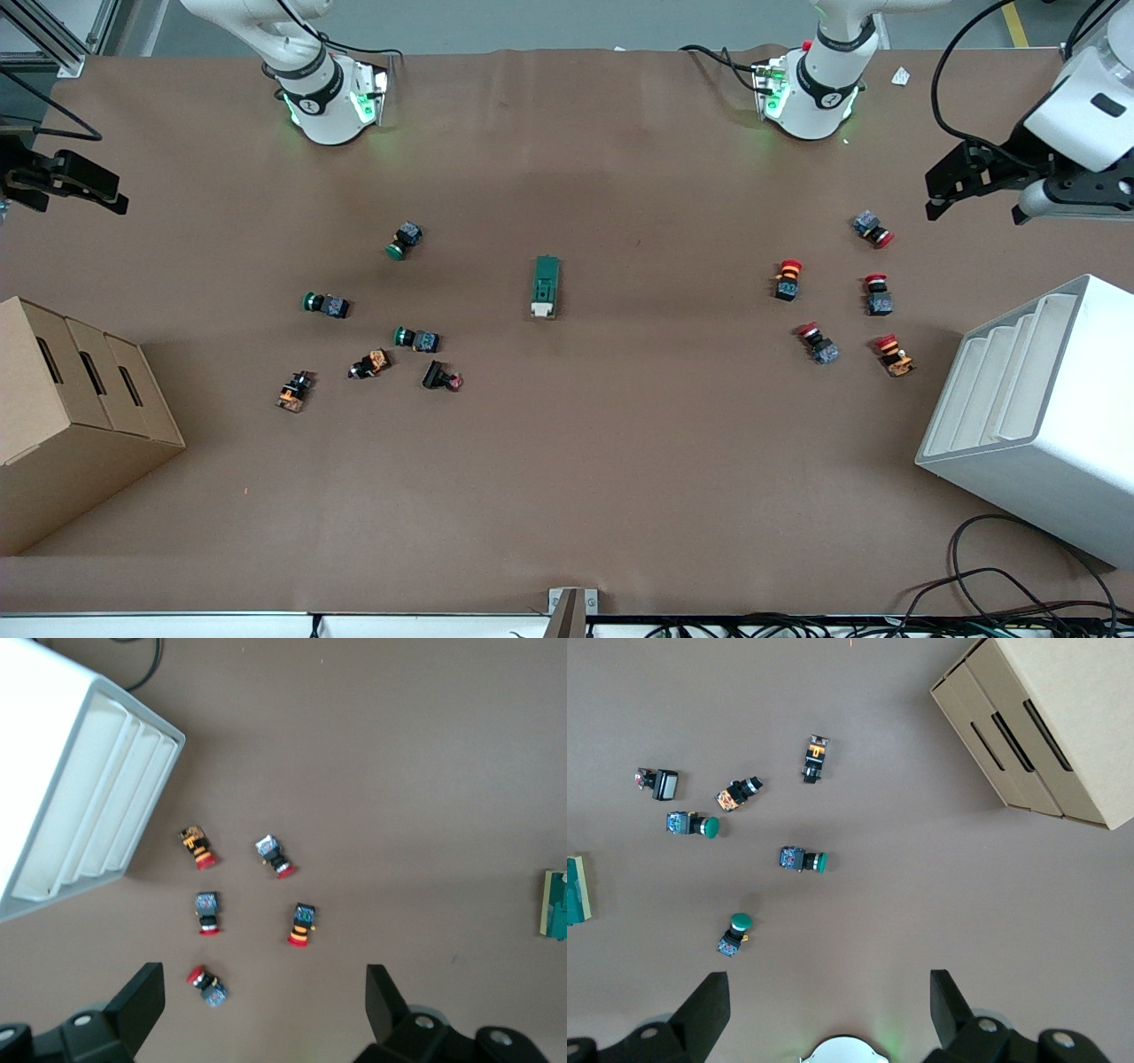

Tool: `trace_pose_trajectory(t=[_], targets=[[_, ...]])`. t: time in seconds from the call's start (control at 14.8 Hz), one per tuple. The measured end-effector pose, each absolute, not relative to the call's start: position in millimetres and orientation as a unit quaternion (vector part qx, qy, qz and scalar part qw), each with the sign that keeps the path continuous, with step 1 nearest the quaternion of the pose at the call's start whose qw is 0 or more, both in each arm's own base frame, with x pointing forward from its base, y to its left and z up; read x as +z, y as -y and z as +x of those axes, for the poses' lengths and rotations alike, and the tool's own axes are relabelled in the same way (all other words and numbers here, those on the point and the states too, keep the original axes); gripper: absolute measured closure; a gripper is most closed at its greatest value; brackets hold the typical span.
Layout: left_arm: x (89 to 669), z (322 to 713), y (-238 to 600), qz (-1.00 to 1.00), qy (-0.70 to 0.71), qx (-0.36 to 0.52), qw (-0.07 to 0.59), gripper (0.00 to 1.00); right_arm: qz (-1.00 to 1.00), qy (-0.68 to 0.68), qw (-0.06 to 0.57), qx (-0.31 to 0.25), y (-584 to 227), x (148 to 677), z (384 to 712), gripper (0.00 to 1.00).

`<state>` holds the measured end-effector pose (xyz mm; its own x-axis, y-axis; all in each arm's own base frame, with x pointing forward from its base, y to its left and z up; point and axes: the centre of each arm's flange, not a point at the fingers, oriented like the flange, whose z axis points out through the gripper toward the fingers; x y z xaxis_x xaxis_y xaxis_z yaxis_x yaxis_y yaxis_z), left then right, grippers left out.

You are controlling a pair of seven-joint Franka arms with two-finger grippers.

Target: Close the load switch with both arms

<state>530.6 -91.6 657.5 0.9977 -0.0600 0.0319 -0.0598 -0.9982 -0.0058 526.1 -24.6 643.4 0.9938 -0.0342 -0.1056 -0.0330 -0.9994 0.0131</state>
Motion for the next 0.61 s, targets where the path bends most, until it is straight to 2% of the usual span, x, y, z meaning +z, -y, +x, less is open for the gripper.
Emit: trace_pose_trajectory(t=[0.61], targets=[[653, 527, 84, -1.000, 0.004, 0.005, 0.006, 0.00, 0.999, 0.018, 0.006, -0.030, 23, 665, 513, 0.00]])
